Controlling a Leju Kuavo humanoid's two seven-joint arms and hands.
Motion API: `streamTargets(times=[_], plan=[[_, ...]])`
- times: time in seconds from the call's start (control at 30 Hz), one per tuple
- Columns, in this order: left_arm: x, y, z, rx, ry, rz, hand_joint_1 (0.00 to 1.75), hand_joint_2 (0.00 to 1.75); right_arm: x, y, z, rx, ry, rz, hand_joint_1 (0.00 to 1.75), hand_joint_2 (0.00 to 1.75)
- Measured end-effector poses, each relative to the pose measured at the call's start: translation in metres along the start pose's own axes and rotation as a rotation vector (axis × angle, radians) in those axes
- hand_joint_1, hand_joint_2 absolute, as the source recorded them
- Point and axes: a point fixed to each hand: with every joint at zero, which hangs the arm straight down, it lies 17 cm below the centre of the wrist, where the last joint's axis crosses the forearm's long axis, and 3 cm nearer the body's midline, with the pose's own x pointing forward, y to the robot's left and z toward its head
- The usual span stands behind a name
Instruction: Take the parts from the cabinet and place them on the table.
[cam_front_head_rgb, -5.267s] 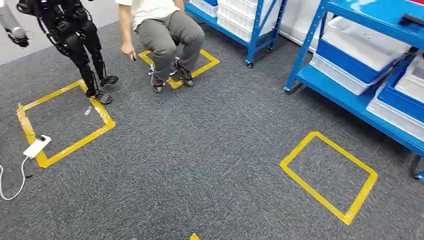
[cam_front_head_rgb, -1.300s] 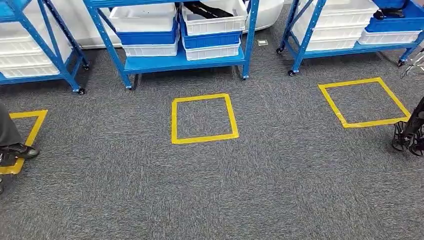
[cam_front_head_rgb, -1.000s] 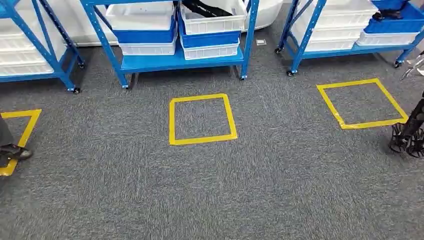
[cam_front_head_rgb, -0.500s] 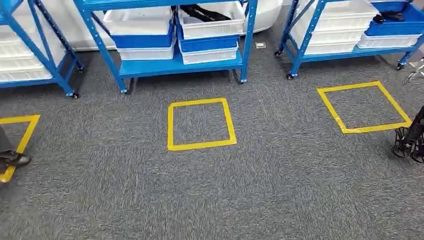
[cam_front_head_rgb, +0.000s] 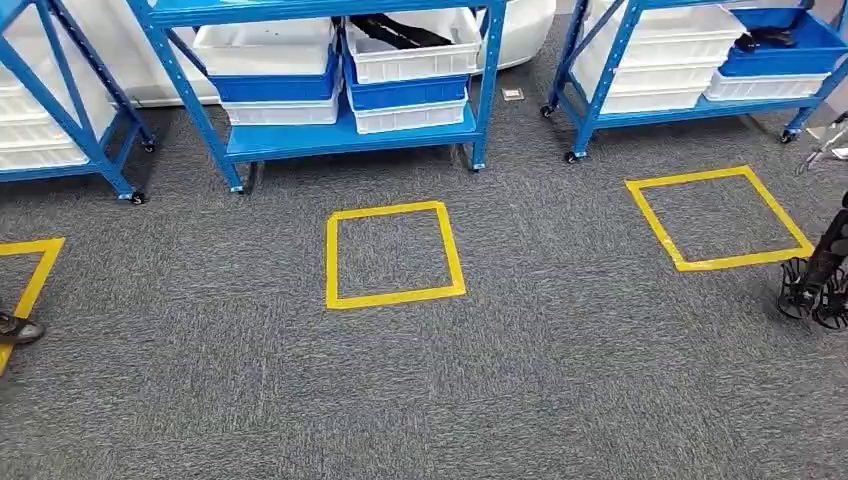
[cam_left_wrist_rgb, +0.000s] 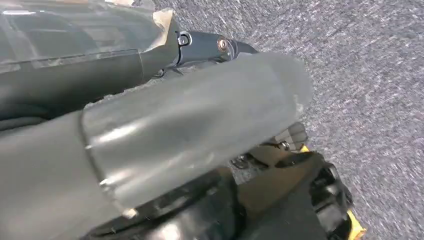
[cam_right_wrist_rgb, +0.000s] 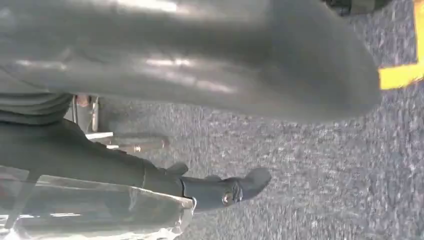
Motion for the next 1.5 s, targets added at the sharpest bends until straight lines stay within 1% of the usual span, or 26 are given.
streamTargets(times=[0.33, 0.6, 0.93, 0.97, 1.0, 1.03, 1.07, 1.47, 1.5], plan=[[0.004, -0.006, 0.0, -0.006, -0.012, 0.016, 0.0, 0.0, -0.002, -0.004, -0.001, 0.003, 0.002, 0.002, 0.0, 0.0], [0.004, 0.001, 0.0, 0.006, -0.012, 0.019, 0.0, 0.0, 0.003, 0.008, 0.002, 0.031, -0.013, 0.043, 0.0, 0.0], [0.004, -0.008, 0.001, -0.005, -0.01, 0.017, 0.0, 0.0, 0.004, -0.003, -0.001, 0.016, -0.018, 0.067, 0.0, 0.0], [0.004, -0.008, 0.001, -0.004, -0.011, 0.017, 0.0, 0.0, 0.004, -0.002, -0.001, 0.018, -0.018, 0.069, 0.0, 0.0], [0.002, 0.004, -0.001, 0.014, -0.009, 0.011, 0.0, 0.0, 0.007, 0.017, 0.004, 0.049, -0.021, 0.068, 0.0, 0.0], [0.005, -0.004, 0.0, 0.003, -0.012, 0.012, 0.0, 0.0, 0.007, 0.001, 0.0, 0.021, -0.022, 0.069, 0.0, 0.0], [0.006, -0.004, 0.0, 0.004, -0.012, 0.012, 0.0, 0.0, 0.008, 0.006, 0.001, 0.03, -0.022, 0.069, 0.0, 0.0], [0.003, -0.006, 0.001, 0.001, -0.008, 0.012, 0.0, 0.0, 0.008, 0.007, 0.001, 0.03, -0.022, 0.072, 0.0, 0.0], [0.003, 0.001, 0.0, 0.011, -0.009, 0.009, 0.0, 0.0, 0.008, 0.014, 0.003, 0.042, -0.022, 0.072, 0.0, 0.0]])
